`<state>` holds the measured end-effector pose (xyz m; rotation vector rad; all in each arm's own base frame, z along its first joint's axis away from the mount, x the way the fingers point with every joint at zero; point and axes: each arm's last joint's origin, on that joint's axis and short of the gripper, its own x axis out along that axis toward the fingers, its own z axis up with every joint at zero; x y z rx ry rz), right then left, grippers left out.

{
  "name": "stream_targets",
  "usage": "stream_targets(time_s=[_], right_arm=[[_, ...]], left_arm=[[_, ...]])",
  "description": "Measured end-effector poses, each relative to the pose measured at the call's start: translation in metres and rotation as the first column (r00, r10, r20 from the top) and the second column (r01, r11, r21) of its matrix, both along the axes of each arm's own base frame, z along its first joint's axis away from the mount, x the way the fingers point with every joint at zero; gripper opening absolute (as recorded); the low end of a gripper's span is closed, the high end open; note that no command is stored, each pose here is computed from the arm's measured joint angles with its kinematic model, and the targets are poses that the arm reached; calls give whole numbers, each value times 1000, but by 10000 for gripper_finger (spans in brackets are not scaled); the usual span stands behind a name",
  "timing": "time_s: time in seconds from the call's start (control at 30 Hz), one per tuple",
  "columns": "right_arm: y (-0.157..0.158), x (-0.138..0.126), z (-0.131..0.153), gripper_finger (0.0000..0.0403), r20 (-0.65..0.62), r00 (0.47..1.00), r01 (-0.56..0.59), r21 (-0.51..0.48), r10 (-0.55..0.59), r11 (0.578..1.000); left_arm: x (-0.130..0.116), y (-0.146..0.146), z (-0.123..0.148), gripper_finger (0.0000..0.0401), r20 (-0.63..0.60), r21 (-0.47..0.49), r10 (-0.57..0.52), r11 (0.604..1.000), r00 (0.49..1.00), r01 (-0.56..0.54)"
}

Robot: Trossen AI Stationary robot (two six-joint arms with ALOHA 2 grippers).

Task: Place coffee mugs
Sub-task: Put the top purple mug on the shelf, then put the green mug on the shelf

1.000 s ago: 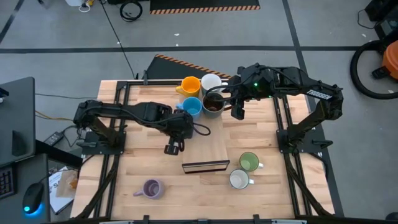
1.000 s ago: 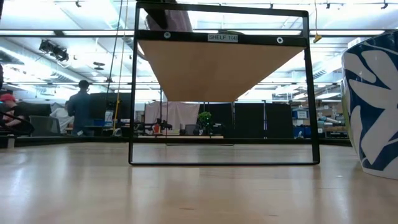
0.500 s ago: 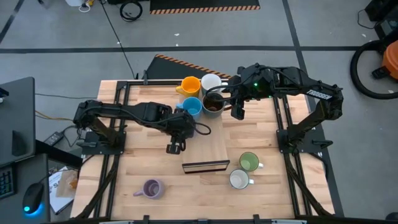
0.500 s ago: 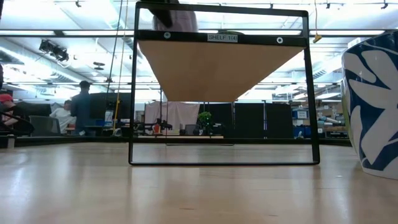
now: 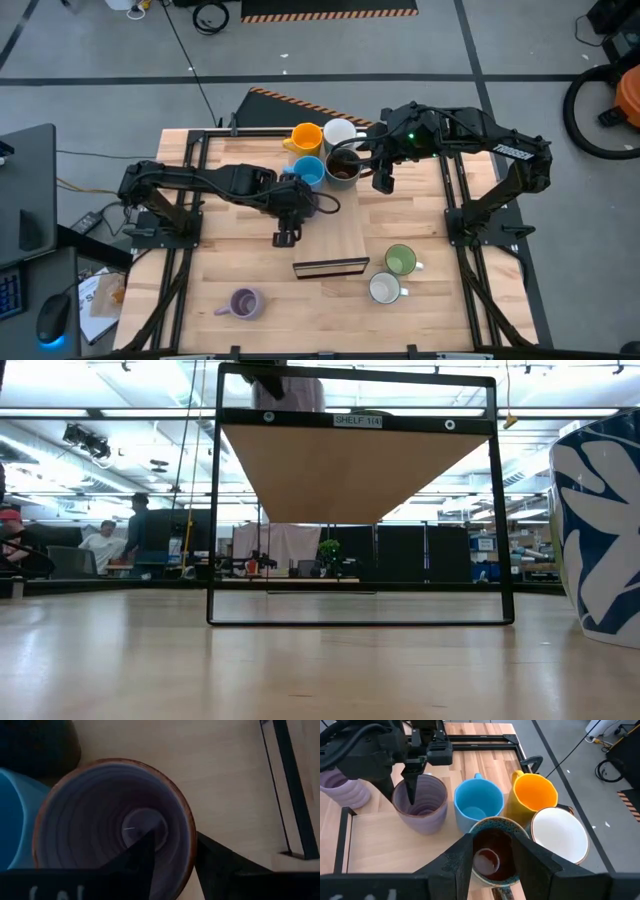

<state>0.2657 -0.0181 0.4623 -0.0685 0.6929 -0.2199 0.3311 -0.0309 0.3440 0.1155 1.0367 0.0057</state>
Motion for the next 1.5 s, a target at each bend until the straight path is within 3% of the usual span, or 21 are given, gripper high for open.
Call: stream_targets(time_s=[0.33, 0.8, 1.5], right_arm=[[0, 0, 0, 145, -2, 1000, -3, -4, 3, 1000], [0, 0, 0, 145, -5, 1000, -5, -6, 5, 1000], [0, -1, -2, 145, -22, 1000, -5, -4, 5, 1000]], left_arm=[[4, 1, 2, 138, 47, 11, 16, 1000, 999, -17], [1, 3, 7, 202, 64, -4, 66, 998, 996, -66], [-29, 6, 44, 204, 213, -40, 101, 995, 972, -94]])
